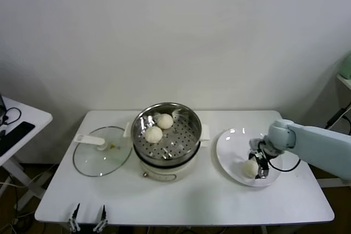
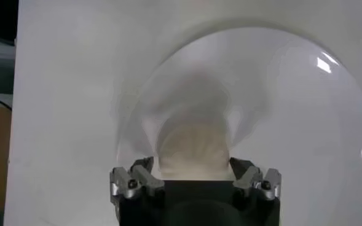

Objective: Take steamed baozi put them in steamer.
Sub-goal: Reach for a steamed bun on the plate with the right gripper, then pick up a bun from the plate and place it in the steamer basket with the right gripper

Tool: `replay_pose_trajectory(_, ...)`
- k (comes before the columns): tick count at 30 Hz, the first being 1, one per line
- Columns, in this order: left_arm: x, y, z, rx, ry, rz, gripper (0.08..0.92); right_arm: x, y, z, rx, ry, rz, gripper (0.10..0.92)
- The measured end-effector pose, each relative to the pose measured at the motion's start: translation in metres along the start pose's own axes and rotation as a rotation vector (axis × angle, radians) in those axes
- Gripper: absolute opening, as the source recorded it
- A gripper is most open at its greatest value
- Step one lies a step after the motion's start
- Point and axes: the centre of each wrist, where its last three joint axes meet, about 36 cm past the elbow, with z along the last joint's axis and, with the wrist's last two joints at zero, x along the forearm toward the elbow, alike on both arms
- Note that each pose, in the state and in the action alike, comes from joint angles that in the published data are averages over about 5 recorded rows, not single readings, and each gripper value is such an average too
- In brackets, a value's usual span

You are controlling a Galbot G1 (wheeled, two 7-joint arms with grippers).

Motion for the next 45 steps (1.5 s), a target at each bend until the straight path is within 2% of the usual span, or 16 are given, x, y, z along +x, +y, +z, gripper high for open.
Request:
replay_pose_trajectory(5, 0.000, 0.000, 0.000, 0.000, -0.002, 0.000, 0.823, 0.000, 0.001, -0.001, 0.006, -0.004, 0.006, 0.710)
replay_pose_trajectory(13, 0.000, 0.000, 0.000, -0.003, -0.004, 0.001, 0.823, 0.022, -0.002, -0.002, 0.051, -0.014, 0.017, 0.704)
replay_pose_trajectory(24, 0.000, -0.002, 0.000, -0.009, -0.004, 0.005, 0.823, 0.133, -0.041, -0.036, 0.251, -0.044, 0.090, 0.712)
replay_pose_trajectory(29, -0.001, -0.003, 0.001, -0.009, -0.005, 0.006, 0.823, 0.190, -0.055, -0.072, 0.397, -0.083, 0.137, 0.711)
replay_pose_trajectory(35, -0.003, -0.006, 0.001, -0.004, -0.007, 0.006, 0.823, 0.237, -0.055, -0.137, 0.636, -0.114, 0.200, 0.708)
replay_pose_trajectory(40, -0.003, -0.006, 0.002, -0.004, -0.005, 0.004, 0.823, 0.256, -0.052, -0.191, 0.836, -0.106, 0.248, 0.711)
replay_pose_trajectory(45, -0.003, -0.006, 0.002, -0.003, -0.004, 0.002, 0.823, 0.253, -0.046, -0.241, 0.993, -0.097, 0.259, 0.712)
